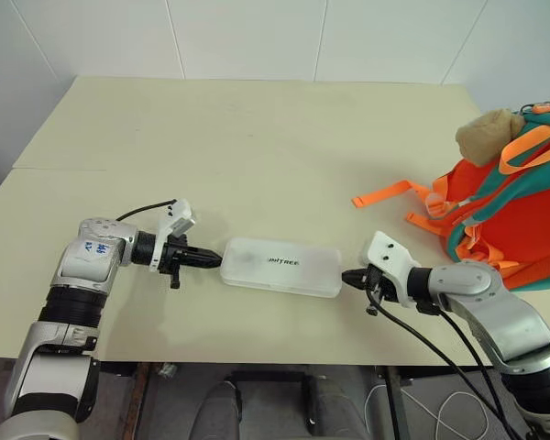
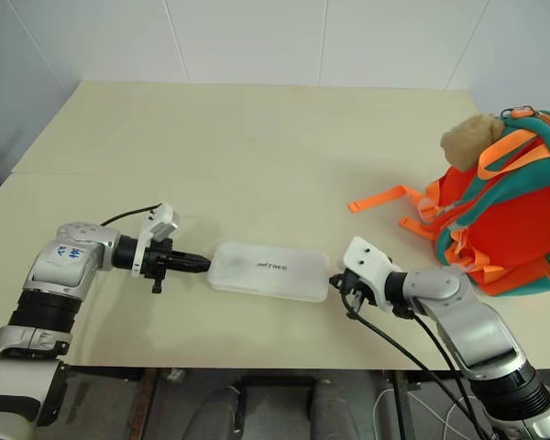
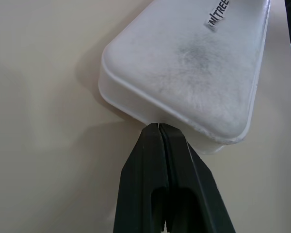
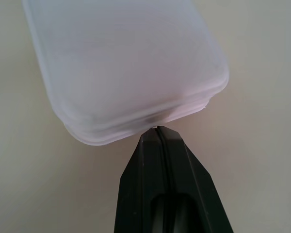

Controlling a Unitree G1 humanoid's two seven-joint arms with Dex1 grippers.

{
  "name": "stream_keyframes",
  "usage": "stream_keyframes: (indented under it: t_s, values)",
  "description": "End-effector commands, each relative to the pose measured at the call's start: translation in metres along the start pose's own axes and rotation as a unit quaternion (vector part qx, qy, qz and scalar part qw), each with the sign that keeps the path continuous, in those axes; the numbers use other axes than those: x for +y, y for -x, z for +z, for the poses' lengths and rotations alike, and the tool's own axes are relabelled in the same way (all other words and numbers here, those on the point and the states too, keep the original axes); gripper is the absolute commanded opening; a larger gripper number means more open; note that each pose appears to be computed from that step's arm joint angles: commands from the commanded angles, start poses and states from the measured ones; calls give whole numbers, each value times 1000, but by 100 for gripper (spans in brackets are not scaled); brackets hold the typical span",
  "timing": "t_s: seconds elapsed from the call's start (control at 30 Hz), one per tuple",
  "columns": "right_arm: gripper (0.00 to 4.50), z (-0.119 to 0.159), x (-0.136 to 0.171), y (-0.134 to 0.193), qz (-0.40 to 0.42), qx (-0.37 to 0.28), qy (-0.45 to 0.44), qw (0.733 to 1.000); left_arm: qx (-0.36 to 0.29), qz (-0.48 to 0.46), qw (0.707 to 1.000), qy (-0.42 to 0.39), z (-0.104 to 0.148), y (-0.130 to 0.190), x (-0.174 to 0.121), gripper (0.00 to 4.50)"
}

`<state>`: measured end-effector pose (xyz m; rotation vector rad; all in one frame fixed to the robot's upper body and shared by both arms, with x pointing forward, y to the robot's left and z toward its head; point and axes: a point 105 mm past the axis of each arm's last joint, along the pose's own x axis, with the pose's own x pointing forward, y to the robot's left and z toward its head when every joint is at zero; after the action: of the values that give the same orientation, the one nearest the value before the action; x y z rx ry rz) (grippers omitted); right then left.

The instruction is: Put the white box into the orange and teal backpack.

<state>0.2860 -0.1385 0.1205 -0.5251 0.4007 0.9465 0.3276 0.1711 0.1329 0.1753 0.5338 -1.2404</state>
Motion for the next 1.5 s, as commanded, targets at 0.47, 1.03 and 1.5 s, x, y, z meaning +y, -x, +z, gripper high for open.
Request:
stream_keyframes:
  t_s: [0.47,1.03,1.5]
  values:
    - [0,-7,5,10,0,19,24,1000,-6,0,1000,22,-6,2,-31,3]
    - [0,-16,-54,40,-138,45,63,987,-174,95,978,67,41,34,-4,3]
    - [450,-8,-60,38,-145,29,72,986,-79,176,976,100,15,42,13,382]
